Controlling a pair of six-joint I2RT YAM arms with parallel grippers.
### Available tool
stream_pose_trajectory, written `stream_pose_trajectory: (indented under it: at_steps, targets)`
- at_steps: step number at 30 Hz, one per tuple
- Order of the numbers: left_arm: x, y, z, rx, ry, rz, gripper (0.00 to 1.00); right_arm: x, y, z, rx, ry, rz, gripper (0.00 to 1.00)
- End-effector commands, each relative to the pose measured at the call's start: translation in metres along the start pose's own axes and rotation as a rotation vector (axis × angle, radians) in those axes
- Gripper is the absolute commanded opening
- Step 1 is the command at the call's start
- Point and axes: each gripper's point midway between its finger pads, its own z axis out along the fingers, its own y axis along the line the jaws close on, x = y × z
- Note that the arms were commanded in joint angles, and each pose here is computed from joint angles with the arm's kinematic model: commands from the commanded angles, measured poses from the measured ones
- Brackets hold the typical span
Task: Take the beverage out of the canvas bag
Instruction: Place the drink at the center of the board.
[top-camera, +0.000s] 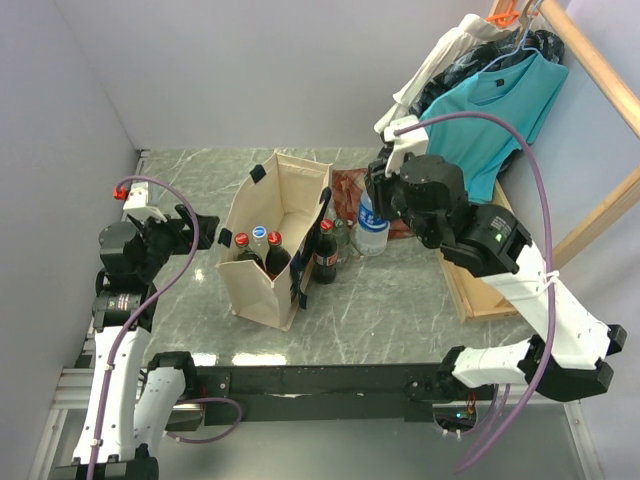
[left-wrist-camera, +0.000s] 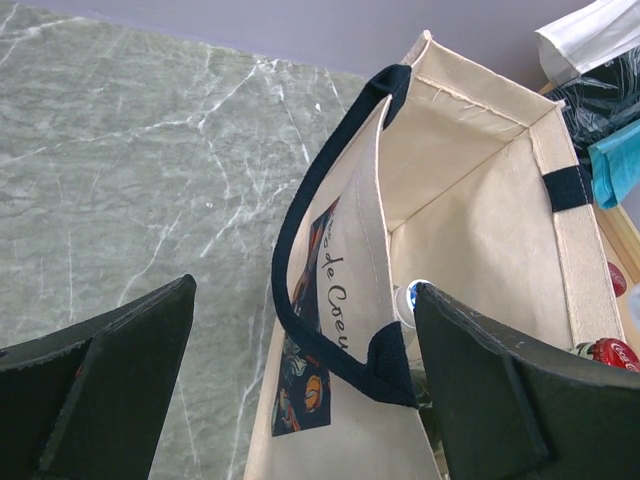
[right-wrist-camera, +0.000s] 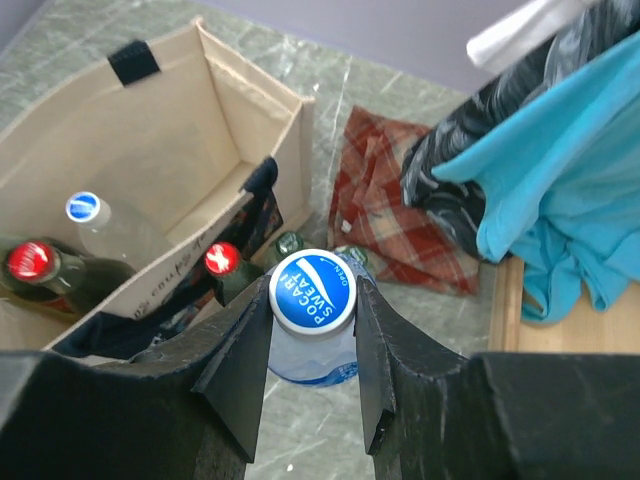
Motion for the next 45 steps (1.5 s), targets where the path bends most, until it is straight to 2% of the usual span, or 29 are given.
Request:
stream_pose_trajectory:
  at_steps: [1,15,25,45]
  targets:
    - [-0.008,0.003,0.0,-0.014,-0.032,0.028,0.96,-0.037,-0.01,-0.01,0.04,-0.187,0.154,0.0]
    - [-0.006,0.007,0.001,-0.035,-0.024,0.017,0.96,0.012,-0.012,0.011,0.084,-0.165,0.194,0.0]
    - [-0.004,0.006,0.003,-0.028,-0.012,0.014,0.96,0.051,-0.004,0.041,0.069,-0.162,0.21,0.0]
    - [-0.004,0.007,0.002,-0.03,-0.01,0.016,0.96,0.093,0.008,0.078,0.056,-0.176,0.202,0.0]
